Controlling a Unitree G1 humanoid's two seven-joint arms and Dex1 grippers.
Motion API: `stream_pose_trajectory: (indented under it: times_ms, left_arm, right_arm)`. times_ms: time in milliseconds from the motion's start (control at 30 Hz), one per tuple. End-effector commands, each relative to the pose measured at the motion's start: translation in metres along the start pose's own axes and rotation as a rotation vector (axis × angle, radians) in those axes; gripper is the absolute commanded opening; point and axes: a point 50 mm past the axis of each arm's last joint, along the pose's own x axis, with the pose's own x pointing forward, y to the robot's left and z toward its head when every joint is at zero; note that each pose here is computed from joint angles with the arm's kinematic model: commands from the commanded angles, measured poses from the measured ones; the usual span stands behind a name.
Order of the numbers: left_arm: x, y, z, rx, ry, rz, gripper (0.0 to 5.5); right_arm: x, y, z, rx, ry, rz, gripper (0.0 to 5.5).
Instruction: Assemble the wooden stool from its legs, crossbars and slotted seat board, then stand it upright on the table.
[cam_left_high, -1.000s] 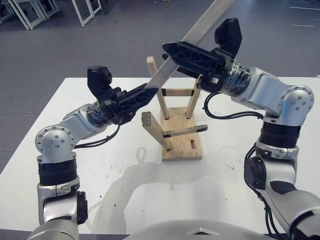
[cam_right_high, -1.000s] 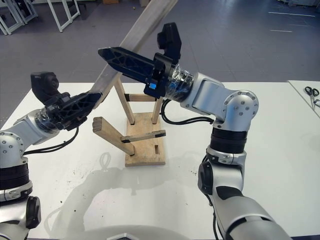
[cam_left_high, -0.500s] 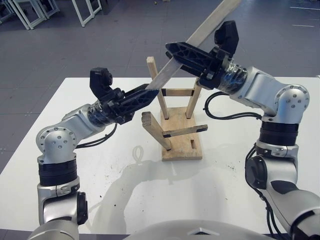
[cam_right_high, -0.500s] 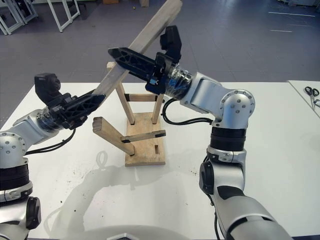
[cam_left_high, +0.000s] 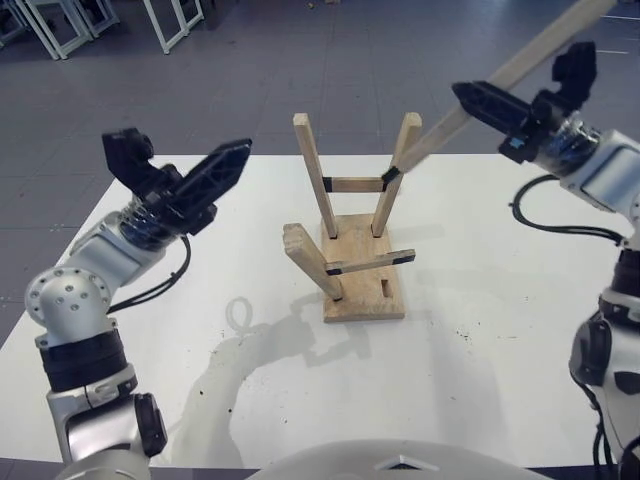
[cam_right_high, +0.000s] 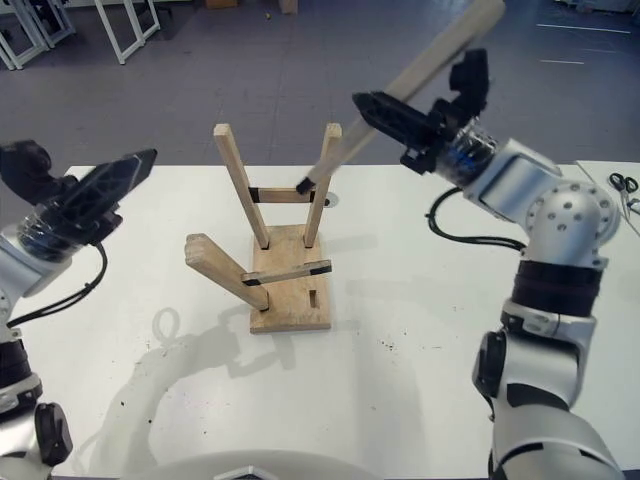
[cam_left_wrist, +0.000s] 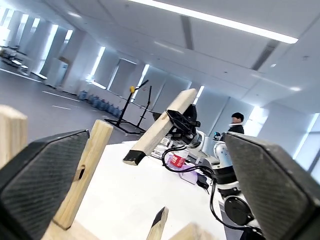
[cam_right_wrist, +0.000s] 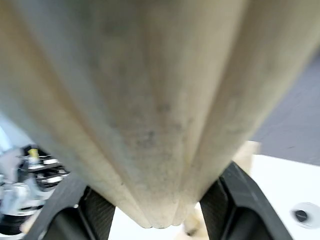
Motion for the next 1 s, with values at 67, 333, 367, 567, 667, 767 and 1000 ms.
stream_pose_trajectory:
  times_ms: [67,333,367,567,667,767,1000]
  left_arm:
    - [-0.004,0.001,-0.023,0.015,0.020,0.096,5.49]
    - [-0.008,0.022,-0.041,0.082,0.093,0.294,5.49]
    - [-0.012,0.029,-0.046,0.112,0.138,0.368,5.49]
    - [-0.023,0.041,-0.070,0.133,0.221,0.491,5.49]
    - [-0.023,0.042,-0.071,0.131,0.229,0.486,5.49]
    - [-0.022,0.043,-0.071,0.134,0.236,0.480,5.49]
    - [-0.019,0.043,-0.072,0.135,0.240,0.474,5.49]
  right_arm:
    - [-0.038,-0.013,-0.052,-0.097,0.162,0.240,2.05]
    - [-0.042,-0.019,-0.100,-0.313,0.314,0.525,2.05]
    - [-0.040,-0.019,-0.102,-0.328,0.311,0.532,2.05]
    - [-0.030,-0.018,-0.115,-0.345,0.290,0.554,2.05]
    - [-0.030,-0.018,-0.126,-0.332,0.295,0.552,2.05]
    - [-0.030,-0.018,-0.133,-0.332,0.305,0.553,2.05]
    - [-0.026,-0.023,-0.134,-0.394,0.359,0.579,2.05]
